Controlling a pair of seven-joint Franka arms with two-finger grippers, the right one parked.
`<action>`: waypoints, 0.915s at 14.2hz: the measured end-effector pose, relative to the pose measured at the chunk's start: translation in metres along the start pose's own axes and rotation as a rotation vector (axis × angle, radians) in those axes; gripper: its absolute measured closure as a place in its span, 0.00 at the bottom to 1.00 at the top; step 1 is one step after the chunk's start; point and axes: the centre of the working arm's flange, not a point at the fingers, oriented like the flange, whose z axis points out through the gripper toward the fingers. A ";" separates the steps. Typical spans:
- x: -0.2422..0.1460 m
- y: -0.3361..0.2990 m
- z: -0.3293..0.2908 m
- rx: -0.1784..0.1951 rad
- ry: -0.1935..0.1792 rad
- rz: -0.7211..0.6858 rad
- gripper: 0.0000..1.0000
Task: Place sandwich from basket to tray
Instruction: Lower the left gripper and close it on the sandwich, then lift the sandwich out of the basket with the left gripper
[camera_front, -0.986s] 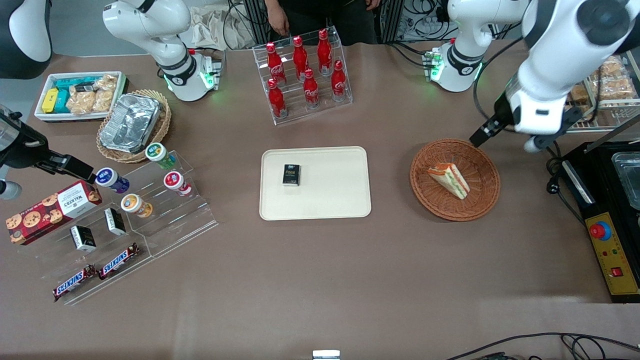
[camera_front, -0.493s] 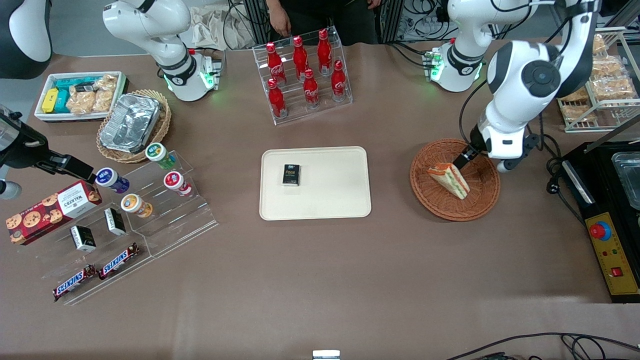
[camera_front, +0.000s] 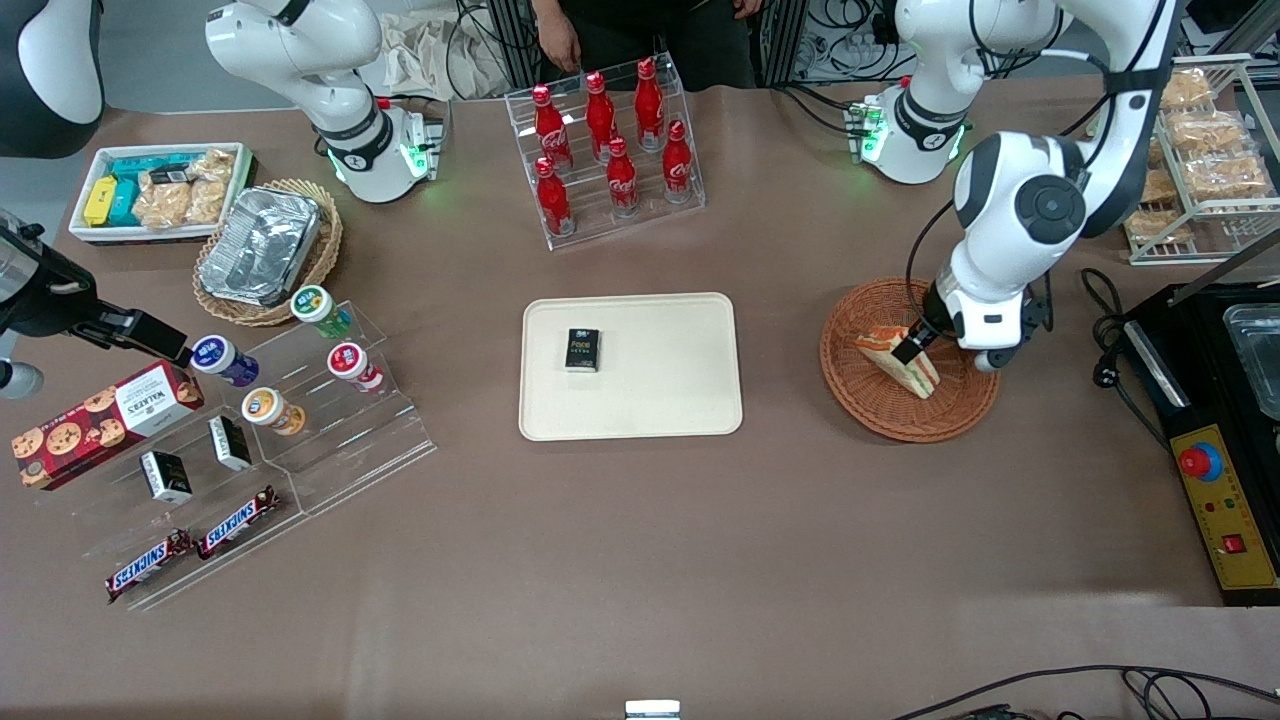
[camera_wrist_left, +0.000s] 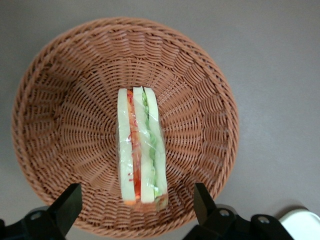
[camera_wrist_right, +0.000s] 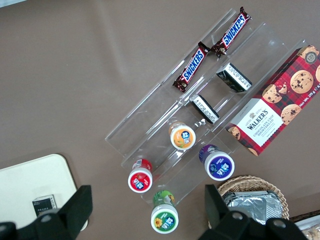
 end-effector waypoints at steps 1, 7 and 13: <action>0.001 0.001 0.009 -0.004 -0.001 -0.012 0.00; -0.011 0.005 0.061 -0.021 -0.008 -0.015 0.00; -0.012 0.004 0.071 -0.031 -0.005 -0.019 0.49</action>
